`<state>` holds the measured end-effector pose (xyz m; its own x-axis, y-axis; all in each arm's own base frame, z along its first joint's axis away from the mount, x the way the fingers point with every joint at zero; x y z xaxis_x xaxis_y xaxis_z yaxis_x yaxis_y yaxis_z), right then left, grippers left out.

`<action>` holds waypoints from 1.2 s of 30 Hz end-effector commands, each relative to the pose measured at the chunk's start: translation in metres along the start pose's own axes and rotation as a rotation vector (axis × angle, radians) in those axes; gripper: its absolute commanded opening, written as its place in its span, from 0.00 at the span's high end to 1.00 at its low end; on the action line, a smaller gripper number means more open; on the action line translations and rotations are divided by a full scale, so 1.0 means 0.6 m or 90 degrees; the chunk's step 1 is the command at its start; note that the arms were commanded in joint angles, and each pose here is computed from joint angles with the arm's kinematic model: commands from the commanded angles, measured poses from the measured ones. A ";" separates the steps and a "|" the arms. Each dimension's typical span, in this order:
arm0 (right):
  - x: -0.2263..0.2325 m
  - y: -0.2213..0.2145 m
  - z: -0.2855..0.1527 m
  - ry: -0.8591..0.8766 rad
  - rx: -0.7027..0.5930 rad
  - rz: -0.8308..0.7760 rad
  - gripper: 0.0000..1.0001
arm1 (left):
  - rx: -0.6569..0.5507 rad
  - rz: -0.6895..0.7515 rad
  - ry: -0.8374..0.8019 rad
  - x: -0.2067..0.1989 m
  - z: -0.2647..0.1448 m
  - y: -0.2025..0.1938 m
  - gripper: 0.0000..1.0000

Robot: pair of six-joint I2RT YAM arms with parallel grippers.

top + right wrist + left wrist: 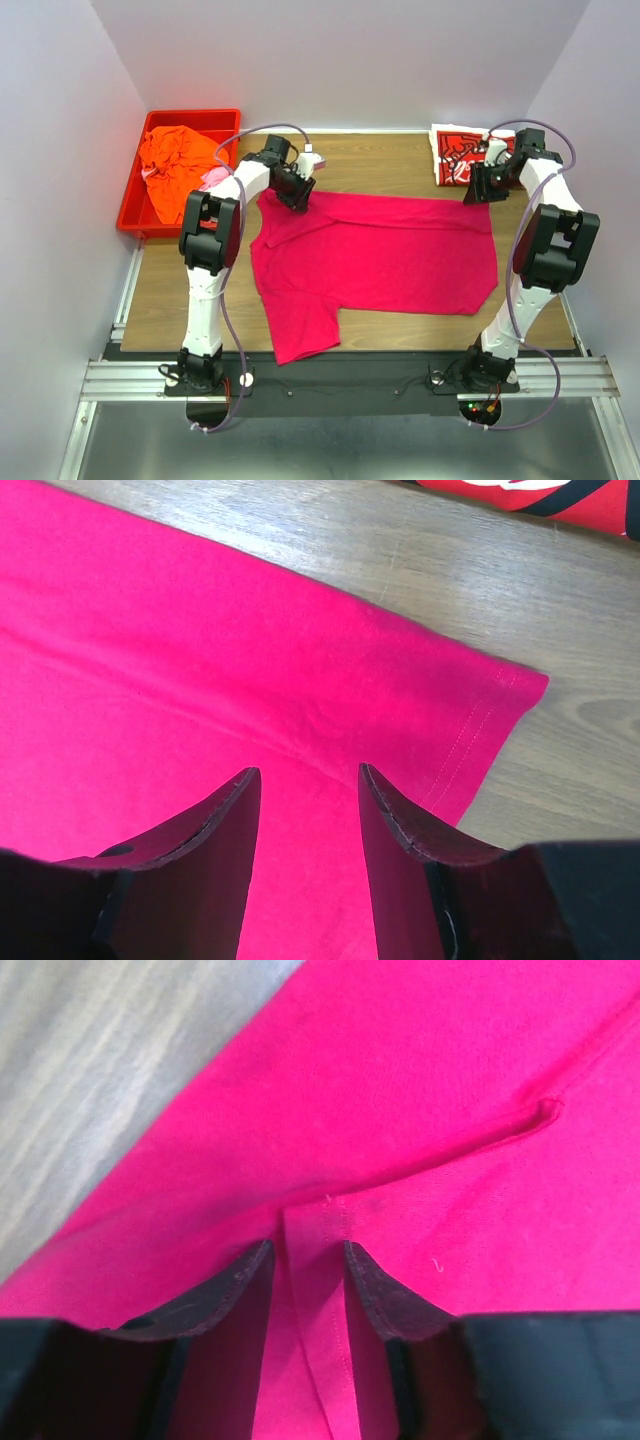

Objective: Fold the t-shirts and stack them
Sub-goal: Fold the tshirt

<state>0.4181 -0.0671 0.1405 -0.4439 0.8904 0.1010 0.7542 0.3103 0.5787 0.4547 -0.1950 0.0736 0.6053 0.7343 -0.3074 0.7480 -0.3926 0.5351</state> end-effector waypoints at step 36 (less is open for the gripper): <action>0.067 -0.005 -0.007 0.107 0.001 -0.046 0.51 | 0.027 0.151 -0.100 -0.207 -0.145 -0.082 0.55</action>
<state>0.4064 -0.0540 0.1398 -0.5049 0.8478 0.1623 0.7490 0.3369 0.5705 0.3044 -0.2503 0.0994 0.7789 0.5046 -0.3724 0.6272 -0.6295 0.4586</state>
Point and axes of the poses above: each gripper's point midway between its finger pads, its own z axis out along the fingers, its own x axis along the line the jaws close on, y = z × x, the point moved 4 cm from there along -z, back along the fingers, and after that the axes turned 14 degrees about -z, right-handed, at the moved point
